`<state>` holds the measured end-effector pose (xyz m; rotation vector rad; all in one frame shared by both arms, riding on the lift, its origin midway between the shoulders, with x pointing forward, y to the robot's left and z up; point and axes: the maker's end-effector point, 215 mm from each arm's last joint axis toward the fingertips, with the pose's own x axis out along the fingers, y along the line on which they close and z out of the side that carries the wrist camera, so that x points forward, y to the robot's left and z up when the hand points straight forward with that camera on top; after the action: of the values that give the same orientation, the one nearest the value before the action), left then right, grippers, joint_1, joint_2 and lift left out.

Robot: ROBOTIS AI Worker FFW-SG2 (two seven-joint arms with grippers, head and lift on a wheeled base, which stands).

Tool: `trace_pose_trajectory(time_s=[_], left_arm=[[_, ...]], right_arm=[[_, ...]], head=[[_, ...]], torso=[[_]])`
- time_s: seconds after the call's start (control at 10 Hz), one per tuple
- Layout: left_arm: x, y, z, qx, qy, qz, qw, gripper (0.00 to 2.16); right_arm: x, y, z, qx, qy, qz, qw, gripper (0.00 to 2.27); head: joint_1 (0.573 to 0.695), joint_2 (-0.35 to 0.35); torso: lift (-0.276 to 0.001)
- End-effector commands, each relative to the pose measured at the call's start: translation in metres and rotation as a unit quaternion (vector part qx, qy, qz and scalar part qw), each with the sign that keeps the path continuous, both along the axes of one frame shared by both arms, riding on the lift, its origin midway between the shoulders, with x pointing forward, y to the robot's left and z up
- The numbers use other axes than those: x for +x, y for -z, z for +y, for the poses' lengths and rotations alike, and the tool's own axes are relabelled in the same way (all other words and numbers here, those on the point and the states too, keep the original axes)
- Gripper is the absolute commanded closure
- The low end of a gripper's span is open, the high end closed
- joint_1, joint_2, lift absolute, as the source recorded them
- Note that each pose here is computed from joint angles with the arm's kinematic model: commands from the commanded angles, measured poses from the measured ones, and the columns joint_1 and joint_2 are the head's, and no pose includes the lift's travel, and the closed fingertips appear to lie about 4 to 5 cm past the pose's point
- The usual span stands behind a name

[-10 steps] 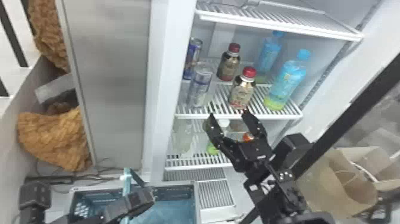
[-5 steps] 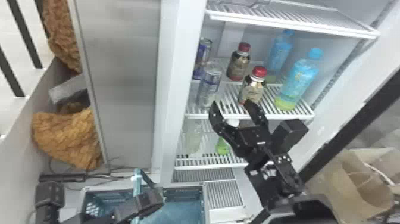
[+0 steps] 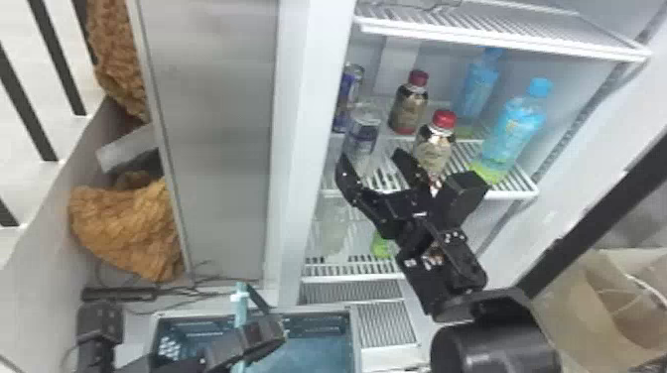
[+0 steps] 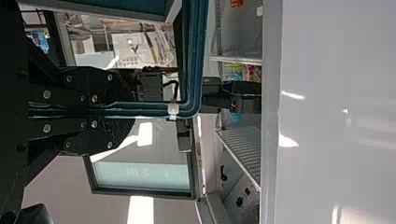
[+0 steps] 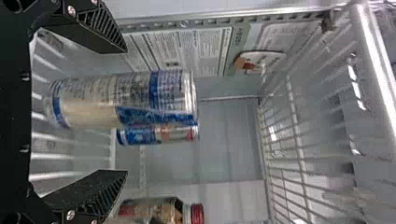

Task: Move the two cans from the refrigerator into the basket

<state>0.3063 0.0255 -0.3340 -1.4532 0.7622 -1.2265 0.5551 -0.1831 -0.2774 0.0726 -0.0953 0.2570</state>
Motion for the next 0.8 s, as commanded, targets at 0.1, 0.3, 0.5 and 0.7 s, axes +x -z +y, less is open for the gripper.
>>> trace_pose_trajectory(time_s=[0.1, 0.3, 0.5, 0.7], left_arm=[[-0.001, 0.001, 0.000, -0.001, 0.000, 0.002, 1.0000, 1.19], [-0.002, 0.002, 0.000, 0.000, 0.000, 0.003, 1.0000, 1.19], [-0.002, 0.002, 0.000, 0.001, 0.001, 0.004, 1.0000, 1.19], [-0.003, 0.003, 0.000, 0.000, 0.001, 0.005, 1.0000, 1.19]], right_arm=[[0.011, 0.000, 0.007, -0.002, -0.002, 0.000, 1.000, 0.12], [0.021, 0.002, 0.014, 0.000, -0.007, 0.004, 1.000, 0.12], [0.033, -0.001, 0.020, 0.000, -0.014, 0.003, 1.000, 0.12], [0.039, -0.005, 0.022, -0.001, -0.014, 0.000, 1.000, 0.12]], head=[[0.695, -0.196], [0.695, -0.194], [0.695, -0.181], [0.695, -0.172]], torso=[[-0.031], [-0.031], [-0.031], [-0.031]])
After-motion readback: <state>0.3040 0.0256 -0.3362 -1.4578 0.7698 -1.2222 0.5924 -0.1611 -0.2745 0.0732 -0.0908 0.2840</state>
